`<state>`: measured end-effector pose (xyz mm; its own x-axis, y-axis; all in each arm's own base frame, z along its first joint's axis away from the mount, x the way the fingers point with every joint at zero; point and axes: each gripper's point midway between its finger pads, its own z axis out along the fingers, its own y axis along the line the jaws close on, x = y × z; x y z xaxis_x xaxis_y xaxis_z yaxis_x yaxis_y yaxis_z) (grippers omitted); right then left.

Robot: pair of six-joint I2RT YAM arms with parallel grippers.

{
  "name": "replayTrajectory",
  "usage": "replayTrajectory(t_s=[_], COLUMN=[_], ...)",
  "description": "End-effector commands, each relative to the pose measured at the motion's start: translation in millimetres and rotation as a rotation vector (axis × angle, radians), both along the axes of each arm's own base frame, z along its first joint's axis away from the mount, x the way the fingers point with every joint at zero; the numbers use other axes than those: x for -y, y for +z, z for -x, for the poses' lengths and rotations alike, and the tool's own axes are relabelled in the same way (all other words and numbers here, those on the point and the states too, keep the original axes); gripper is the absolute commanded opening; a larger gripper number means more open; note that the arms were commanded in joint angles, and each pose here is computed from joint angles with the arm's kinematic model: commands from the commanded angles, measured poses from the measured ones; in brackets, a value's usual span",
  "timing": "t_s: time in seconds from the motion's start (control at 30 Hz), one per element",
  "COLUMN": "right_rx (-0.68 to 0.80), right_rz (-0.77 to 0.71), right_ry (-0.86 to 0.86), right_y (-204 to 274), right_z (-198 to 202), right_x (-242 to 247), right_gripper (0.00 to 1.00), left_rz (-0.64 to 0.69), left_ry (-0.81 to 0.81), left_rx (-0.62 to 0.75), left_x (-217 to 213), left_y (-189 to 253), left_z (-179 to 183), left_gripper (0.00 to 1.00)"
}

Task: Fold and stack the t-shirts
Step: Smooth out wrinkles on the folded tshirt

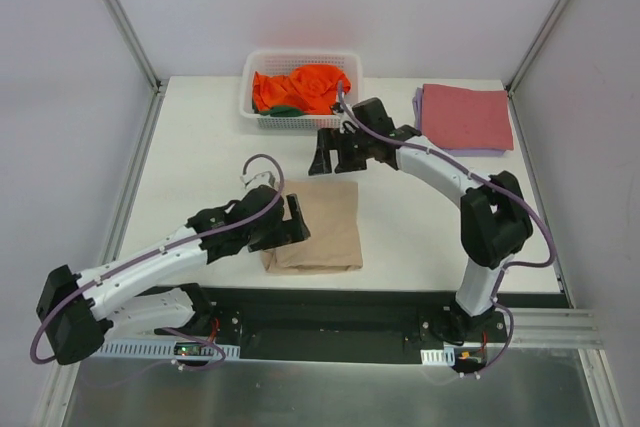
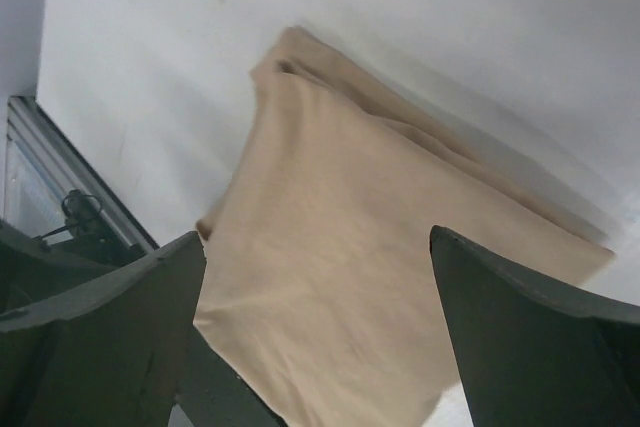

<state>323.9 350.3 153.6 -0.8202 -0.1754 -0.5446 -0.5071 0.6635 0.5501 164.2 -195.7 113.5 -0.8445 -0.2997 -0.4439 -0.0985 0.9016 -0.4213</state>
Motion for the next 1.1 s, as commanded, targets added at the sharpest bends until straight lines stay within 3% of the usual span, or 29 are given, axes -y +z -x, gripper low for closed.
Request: replayTrajectory(t_s=[0.0, 0.2, 0.4, 0.53, 0.63, 0.73, 0.9, 1.07], right_rx=[-0.094, -0.173, -0.257, -0.347, -0.338, -0.318, -0.092, 0.262], right_rz=[0.003, 0.027, 0.071, 0.059, -0.042, -0.103, -0.068, 0.1], right_ry=[-0.015, -0.037, -0.106, -0.271, -0.451, -0.471, -0.288, -0.294], right_y=[-33, -66, -96, -109, -111, -108, -69, -28], right_z=[2, -13, 5, 36, 55, 87, 116, 73], right_x=[14, 12, 29, 52, 68, 63, 44, 75], right_gripper=[0.96, 0.96, 0.96, 0.96, 0.96, 0.96, 0.96, 0.96], left_rz=[0.228, 0.125, 0.023, -0.068, -0.083, -0.091, -0.081, -0.001], left_ry=[-0.273, -0.244, -0.11, -0.003, 0.082, 0.037, -0.074, -0.111], left_rx=[0.076, -0.027, -0.128, -0.069, -0.006, 0.069, 0.188, 0.244], left_x=[82, 84, 45, 6, -19, -14, 10, 8], left_y=[33, -14, -66, -69, -55, -36, 3, 32], left_z=[-14, -27, -42, -72, -105, -132, -170, -145], left_gripper=[0.99, 0.99, 0.99, 0.99, 0.99, 0.99, 0.99, 0.99])
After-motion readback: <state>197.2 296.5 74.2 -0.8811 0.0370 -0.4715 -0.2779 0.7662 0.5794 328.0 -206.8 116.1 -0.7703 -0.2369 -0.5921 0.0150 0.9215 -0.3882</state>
